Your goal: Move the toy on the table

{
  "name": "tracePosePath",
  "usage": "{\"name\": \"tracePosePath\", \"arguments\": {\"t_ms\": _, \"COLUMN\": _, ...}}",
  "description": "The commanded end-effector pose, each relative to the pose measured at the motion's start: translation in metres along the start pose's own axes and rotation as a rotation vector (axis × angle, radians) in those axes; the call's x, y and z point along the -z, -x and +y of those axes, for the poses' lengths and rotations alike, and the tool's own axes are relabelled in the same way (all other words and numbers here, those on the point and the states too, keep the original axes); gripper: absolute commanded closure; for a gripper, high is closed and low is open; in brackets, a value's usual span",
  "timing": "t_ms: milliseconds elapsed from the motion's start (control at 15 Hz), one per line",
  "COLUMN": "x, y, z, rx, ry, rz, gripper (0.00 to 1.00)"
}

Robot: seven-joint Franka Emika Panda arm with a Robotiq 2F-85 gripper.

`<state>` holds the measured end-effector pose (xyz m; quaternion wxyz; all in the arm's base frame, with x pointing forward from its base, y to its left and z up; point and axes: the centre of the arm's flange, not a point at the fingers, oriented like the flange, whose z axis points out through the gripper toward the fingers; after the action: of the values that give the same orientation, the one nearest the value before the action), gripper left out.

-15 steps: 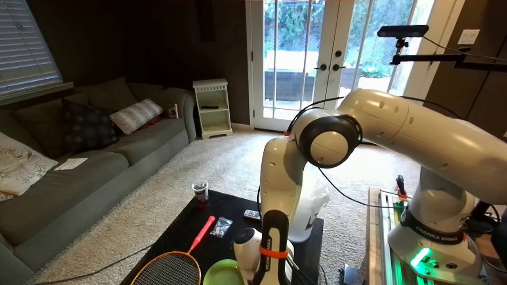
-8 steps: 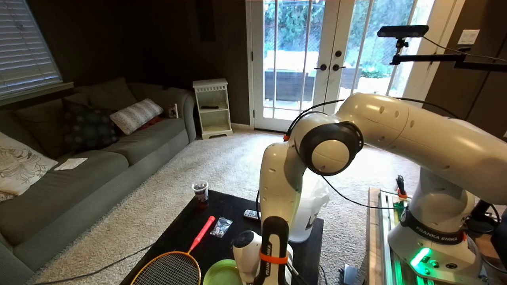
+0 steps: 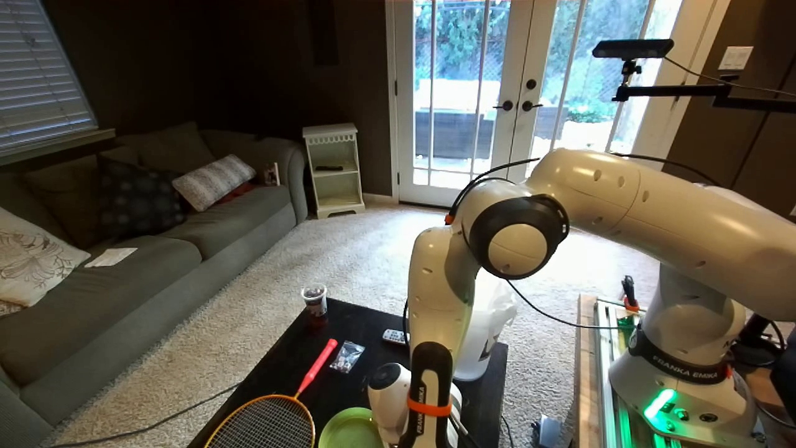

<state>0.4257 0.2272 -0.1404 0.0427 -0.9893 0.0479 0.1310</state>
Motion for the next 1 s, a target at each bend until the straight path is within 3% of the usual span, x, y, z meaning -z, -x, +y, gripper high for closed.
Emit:
{"name": "tracePosePath", "arguments": {"t_ms": 0, "x": -0.012, "y": 0.0, "z": -0.009, "rx": -0.089, "ry": -0.029, "rz": 0.022, "gripper": 0.0}}
{"name": "tracePosePath", "arguments": {"t_ms": 133, "x": -0.015, "y": 0.0, "z": -0.012, "rx": -0.122, "ry": -0.038, "rz": 0.044, "gripper": 0.0}}
{"name": "tracePosePath", "arguments": {"t_ms": 200, "x": -0.016, "y": 0.0, "z": -0.013, "rx": -0.133, "ry": -0.036, "rz": 0.057, "gripper": 0.07}}
{"name": "tracePosePath", "arguments": {"t_ms": 267, "x": -0.017, "y": -0.001, "z": -0.013, "rx": -0.147, "ry": -0.036, "rz": 0.068, "gripper": 0.26}}
{"name": "tracePosePath", "arguments": {"t_ms": 667, "x": -0.023, "y": -0.001, "z": -0.011, "rx": -0.227, "ry": -0.028, "rz": 0.09, "gripper": 0.68}}
{"name": "tracePosePath", "arguments": {"t_ms": 800, "x": -0.021, "y": -0.001, "z": -0.011, "rx": -0.251, "ry": -0.048, "rz": 0.073, "gripper": 0.69}}
{"name": "tracePosePath", "arguments": {"t_ms": 867, "x": -0.011, "y": 0.0, "z": -0.006, "rx": -0.211, "ry": -0.033, "rz": 0.071, "gripper": 0.45}}
{"name": "tracePosePath", "arguments": {"t_ms": 933, "x": -0.011, "y": 0.0, "z": -0.006, "rx": -0.217, "ry": -0.035, "rz": 0.07, "gripper": 0.45}}
